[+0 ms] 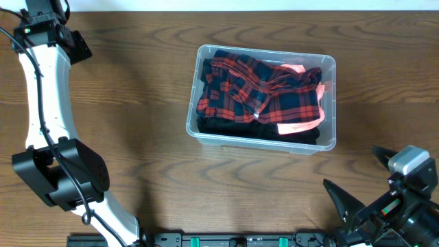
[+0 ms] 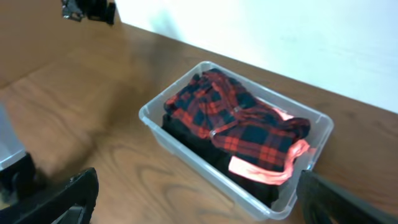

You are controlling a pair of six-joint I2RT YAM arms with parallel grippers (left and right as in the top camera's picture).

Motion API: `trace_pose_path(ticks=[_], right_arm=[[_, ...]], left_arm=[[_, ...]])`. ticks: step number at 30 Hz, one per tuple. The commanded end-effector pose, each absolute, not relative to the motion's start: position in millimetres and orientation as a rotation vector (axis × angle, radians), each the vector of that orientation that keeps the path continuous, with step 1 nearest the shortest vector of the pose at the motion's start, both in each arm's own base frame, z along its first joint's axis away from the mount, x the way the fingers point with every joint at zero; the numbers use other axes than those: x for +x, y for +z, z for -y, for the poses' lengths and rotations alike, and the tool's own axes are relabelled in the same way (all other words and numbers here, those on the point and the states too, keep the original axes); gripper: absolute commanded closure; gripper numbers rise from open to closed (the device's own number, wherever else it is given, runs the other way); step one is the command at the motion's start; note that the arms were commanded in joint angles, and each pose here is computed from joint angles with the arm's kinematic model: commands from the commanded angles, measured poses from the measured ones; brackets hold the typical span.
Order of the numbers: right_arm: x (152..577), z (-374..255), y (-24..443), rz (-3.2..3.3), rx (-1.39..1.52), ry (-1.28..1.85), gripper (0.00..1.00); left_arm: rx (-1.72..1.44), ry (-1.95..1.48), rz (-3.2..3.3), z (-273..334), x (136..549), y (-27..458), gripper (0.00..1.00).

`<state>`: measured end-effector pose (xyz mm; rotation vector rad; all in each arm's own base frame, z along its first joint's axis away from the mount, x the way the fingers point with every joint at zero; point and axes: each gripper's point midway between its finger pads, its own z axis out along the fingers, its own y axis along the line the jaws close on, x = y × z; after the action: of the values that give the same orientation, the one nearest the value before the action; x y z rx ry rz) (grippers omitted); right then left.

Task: Pack container

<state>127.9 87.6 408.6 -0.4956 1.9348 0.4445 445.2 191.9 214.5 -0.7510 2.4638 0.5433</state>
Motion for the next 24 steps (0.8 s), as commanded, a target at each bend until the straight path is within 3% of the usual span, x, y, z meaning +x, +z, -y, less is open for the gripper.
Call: trace_pose_path(ticks=[1,13,24], right_arm=[[133.3,-79.7,412.0,-1.93,-0.44,0.403,0.01],[151.8,-72.8,392.6,-1.927,-0.42,0.317,0.01],[196.6,-85.7,309.0,-1.805,-0.407,0.313,0.01]], left_arm=[[-0.759,0.561,-2.466,-194.7,443.8,212.8,0.02],[-0.759,0.561,-2.466,-194.7,443.8,212.8,0.02],[-0.759,0.561,-2.466,-194.7,443.8,212.8,0.02]])
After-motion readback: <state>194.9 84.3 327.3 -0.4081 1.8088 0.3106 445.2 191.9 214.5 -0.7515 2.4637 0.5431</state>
